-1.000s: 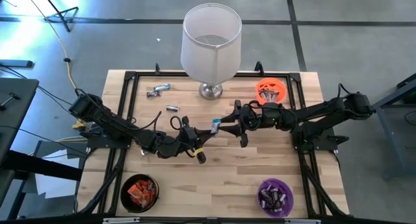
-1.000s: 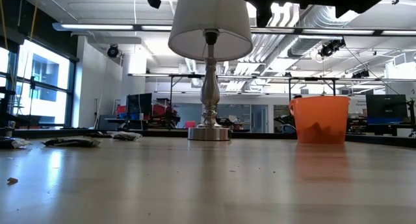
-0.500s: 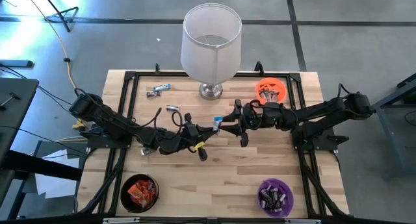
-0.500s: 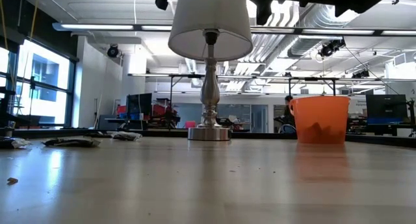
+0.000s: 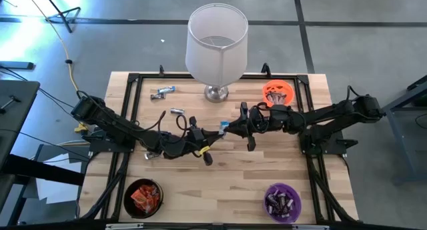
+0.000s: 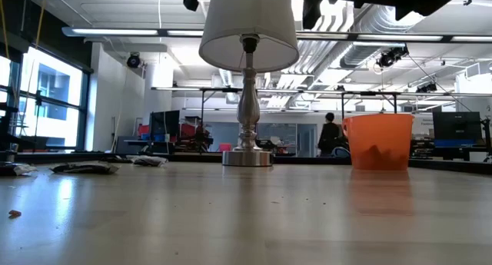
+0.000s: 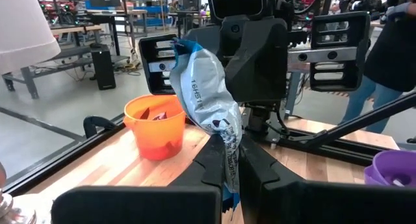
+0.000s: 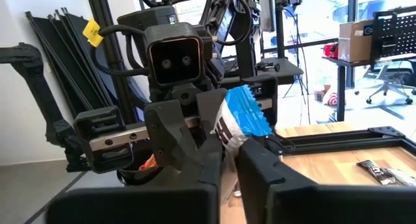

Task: Sort candy
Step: Put the white chocolate bar into the orange bucket

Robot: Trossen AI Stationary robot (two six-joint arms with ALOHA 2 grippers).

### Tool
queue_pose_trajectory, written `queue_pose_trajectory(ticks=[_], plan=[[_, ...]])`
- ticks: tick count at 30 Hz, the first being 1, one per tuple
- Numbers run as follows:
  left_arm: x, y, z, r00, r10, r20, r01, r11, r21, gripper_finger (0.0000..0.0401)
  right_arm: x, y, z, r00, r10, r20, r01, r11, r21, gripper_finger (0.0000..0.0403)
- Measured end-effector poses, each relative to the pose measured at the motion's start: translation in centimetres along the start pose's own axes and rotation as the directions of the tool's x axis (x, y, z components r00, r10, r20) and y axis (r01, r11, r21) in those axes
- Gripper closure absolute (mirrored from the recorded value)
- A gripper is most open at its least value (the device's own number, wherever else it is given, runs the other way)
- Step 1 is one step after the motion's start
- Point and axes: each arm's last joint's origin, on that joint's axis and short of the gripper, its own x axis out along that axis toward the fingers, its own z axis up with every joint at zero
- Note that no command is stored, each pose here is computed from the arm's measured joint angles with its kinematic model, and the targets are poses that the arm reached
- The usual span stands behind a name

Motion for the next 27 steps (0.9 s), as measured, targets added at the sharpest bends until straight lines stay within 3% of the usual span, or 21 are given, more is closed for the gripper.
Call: queue_pose_trajectory(ticks=[9, 18, 23, 27], plan=[[-0.4, -0.4, 0.0, 1.0, -0.011, -0.001, 0.011, 0.998, 0.067, 0.0391, 0.0, 0.0, -0.1, 1.0, 0.012, -0.012, -0.012, 1.0, 0.02, 0.0398], [-0.9, -0.9, 0.0, 1.0, -0.022, 0.003, 0.021, 0.973, 0.23, 0.0318, 0.0, 0.0, -0.1, 1.0, 0.009, -0.014, -0.009, 1.0, 0.023, 0.04], [-1.2, -0.8, 0.1, 0.997, 0.071, 0.014, -0.072, 0.955, 0.289, 0.0285, -0.2, -0.3, 0.0, 0.999, -0.029, -0.026, 0.03, 0.999, 0.02, 0.0401], [-1.8, -1.0, 0.0, 0.983, 0.18, 0.024, -0.177, 0.918, 0.355, 0.0272, -1.5, -1.1, 0.5, 0.985, -0.139, -0.097, 0.141, 0.99, 0.018, 0.0402]])
